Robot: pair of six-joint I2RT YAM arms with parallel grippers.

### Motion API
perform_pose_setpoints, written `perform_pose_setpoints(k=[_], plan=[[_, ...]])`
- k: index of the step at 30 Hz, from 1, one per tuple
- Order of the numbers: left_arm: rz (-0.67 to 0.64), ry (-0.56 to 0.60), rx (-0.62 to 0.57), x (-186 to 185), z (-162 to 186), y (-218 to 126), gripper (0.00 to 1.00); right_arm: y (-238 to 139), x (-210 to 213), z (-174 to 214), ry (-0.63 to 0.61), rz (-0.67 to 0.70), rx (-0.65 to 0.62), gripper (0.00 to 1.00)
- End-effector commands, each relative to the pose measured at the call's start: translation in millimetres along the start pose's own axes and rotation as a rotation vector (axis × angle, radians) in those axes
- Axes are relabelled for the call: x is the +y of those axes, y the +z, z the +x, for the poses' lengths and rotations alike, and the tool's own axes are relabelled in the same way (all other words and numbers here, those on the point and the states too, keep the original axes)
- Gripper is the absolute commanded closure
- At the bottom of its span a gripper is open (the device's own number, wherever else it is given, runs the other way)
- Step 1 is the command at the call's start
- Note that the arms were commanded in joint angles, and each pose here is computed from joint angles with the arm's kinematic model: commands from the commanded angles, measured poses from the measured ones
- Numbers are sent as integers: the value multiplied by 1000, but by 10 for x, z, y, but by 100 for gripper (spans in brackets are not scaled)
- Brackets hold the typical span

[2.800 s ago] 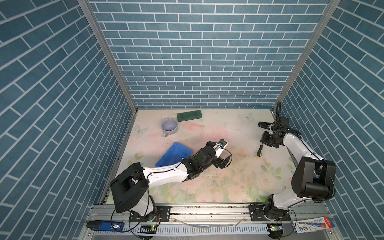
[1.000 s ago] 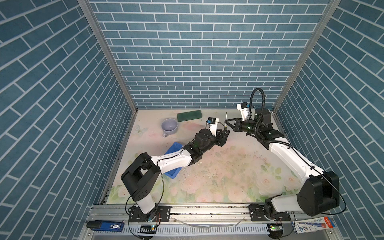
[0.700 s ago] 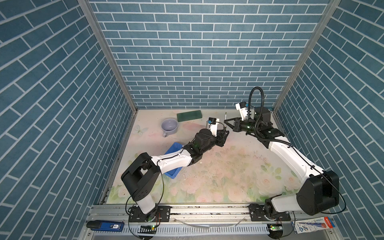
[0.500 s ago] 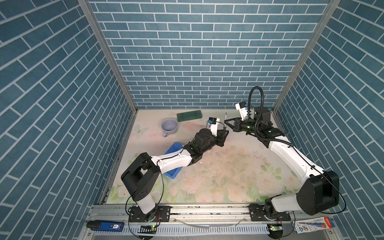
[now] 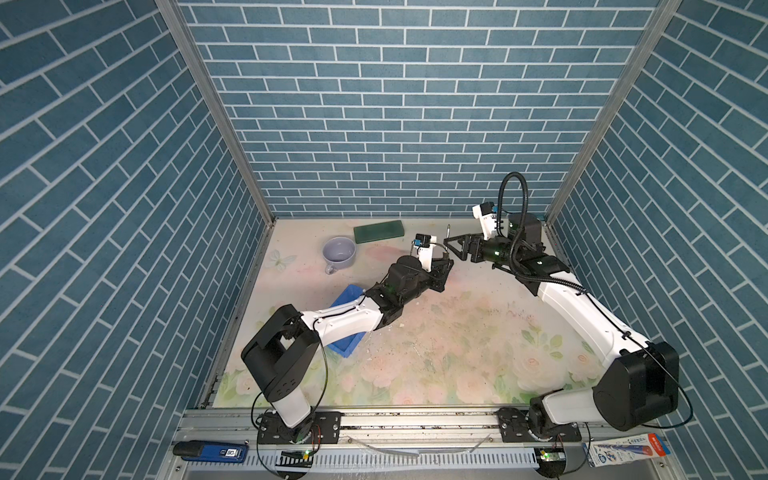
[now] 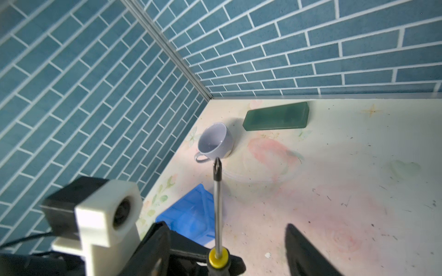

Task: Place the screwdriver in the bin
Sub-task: 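Close the left gripper on the screwdriver handle and open the right gripper, then carry the screwdriver with the left gripper over the blue bin while the right gripper withdraws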

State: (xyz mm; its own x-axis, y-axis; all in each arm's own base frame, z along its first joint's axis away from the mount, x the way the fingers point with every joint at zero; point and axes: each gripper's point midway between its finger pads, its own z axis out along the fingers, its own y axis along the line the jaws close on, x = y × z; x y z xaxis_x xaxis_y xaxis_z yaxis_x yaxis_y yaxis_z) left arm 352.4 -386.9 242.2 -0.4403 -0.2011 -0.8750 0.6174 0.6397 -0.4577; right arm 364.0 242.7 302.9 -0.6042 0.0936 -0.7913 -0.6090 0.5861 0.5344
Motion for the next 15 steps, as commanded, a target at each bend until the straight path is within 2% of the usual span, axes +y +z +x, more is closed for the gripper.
perform_pose_setpoints(k=[1, 7, 15], plan=[[-34, 38, -18, 109, -112, -147, 84, -113, 80, -162, -37, -3, -119, 14], [-98, 47, -15, 398, -173, -442, 84, -103, 21, -76, -61, 5, -126, 12], [-252, 152, 127, 866, -114, -1028, 84, 39, 123, 181, -173, -20, -44, 7]])
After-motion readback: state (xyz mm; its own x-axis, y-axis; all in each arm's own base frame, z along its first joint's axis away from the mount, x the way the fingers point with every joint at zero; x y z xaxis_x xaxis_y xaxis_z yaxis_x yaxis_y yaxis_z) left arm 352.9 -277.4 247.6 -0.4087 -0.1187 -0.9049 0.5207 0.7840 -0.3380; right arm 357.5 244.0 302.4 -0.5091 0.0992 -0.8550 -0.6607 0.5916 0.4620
